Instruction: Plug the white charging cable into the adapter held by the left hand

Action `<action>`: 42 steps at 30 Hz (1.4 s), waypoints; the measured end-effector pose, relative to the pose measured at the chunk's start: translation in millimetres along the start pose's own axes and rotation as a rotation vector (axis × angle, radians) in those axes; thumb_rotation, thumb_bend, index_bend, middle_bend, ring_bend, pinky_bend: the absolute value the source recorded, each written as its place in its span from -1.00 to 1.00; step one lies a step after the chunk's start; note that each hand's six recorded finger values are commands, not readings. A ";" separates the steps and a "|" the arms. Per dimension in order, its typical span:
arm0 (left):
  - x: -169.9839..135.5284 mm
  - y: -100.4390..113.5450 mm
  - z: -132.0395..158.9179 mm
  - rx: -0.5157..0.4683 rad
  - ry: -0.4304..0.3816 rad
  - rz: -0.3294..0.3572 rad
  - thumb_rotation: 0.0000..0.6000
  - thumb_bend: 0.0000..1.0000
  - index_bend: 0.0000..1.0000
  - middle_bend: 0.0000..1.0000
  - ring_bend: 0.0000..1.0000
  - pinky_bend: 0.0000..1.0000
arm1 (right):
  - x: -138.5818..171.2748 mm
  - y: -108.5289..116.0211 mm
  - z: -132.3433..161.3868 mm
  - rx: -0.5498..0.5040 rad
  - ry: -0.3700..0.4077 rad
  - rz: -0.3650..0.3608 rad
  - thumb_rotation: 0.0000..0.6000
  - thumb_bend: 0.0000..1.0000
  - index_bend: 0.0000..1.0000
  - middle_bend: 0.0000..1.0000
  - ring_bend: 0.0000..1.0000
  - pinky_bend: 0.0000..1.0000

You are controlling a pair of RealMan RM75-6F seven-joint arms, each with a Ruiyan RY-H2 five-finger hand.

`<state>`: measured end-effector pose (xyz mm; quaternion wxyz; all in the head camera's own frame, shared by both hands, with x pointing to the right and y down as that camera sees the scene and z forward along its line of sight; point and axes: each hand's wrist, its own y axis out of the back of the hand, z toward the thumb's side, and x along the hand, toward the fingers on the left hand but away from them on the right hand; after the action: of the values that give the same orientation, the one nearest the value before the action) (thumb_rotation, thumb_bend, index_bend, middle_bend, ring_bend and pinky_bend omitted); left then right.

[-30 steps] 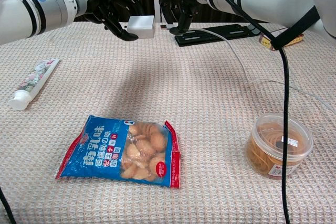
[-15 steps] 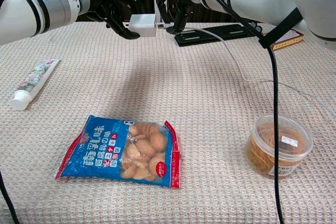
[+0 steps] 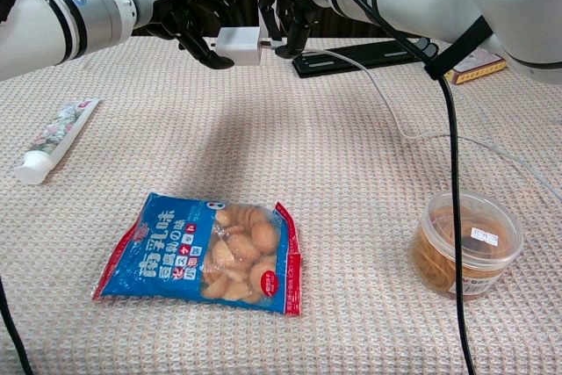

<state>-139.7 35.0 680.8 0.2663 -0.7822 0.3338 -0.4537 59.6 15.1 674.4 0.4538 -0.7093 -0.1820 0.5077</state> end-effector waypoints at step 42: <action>1.7 -0.1 5.1 0.083 0.048 -0.002 0.85 -0.02 0.18 0.04 0.53 0.99 | -6.7 -4.7 12.0 -0.030 -0.024 0.022 1.00 -0.04 0.25 0.17 -0.17 -0.16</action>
<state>-134.5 34.3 679.5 0.2898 -0.7597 0.3204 -0.4861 47.1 18.2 681.1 0.4355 -0.7119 -0.1872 0.5182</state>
